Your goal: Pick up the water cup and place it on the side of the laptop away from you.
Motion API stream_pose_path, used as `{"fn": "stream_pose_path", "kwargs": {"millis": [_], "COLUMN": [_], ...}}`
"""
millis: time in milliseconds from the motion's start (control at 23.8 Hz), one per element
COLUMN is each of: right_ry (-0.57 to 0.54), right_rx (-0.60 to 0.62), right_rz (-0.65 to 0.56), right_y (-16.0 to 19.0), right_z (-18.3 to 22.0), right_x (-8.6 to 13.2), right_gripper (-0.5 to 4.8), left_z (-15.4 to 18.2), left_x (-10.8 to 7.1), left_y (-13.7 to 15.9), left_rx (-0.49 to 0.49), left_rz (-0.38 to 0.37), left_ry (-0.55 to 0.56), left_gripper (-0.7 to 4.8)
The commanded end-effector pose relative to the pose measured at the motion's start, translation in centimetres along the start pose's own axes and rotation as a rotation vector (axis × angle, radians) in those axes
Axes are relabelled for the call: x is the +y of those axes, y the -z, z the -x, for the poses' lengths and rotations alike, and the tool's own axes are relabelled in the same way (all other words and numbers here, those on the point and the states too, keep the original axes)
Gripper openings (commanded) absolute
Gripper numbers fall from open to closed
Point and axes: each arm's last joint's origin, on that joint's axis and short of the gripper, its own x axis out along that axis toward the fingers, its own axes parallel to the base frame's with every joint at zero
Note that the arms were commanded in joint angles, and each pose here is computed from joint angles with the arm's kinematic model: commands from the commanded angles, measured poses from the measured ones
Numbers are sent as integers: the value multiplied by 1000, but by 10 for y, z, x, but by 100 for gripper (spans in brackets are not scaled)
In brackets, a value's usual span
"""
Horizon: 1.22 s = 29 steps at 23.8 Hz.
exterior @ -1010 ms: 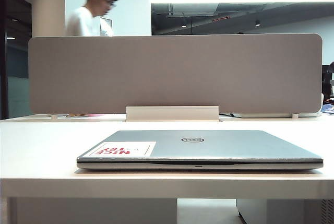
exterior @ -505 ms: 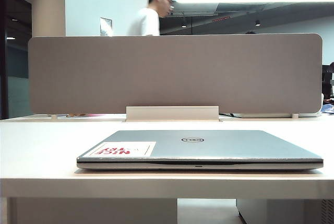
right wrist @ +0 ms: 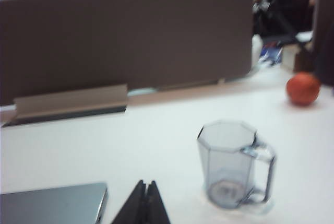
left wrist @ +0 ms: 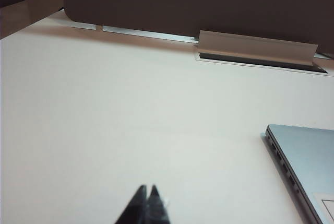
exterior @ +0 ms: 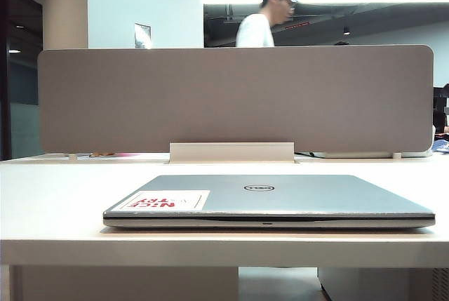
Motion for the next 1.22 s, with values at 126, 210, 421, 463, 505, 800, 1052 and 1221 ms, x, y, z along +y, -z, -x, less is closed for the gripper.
{"fn": "stream_pose_path", "kwargs": {"millis": [126, 210, 421, 463, 505, 800, 1052, 1221], "right_ry": [66, 101, 113, 116, 120, 203, 280, 202], "right_rx": [4, 47, 115, 132, 140, 279, 357, 413], "right_rz": [83, 120, 152, 155, 156, 171, 154, 122], "right_y": [-36, -45, -44, -40, -38, -14, 1, 13], "right_z": [-8, -18, -50, -58, -62, -85, -97, -104], "right_x": [2, 3, 6, 6, 6, -8, -30, -39], "right_gripper": [-9, -9, -8, -8, -8, 4, 28, 65], "left_z": [0, 0, 0, 0, 0, 0, 0, 0], "left_x": [0, 0, 0, 0, 0, 0, 0, 0], "left_y": [-2, -1, 0, 0, 0, 0, 0, 0], "left_rx": [-11, -2, 9, 9, 9, 9, 9, 9], "left_rz": [0, 0, 7, 7, 7, 7, 7, 7], "left_ry": [7, 6, 4, 4, 4, 3, 1, 1], "left_gripper": [-6, -6, -6, -6, -6, -6, -6, -6]}}
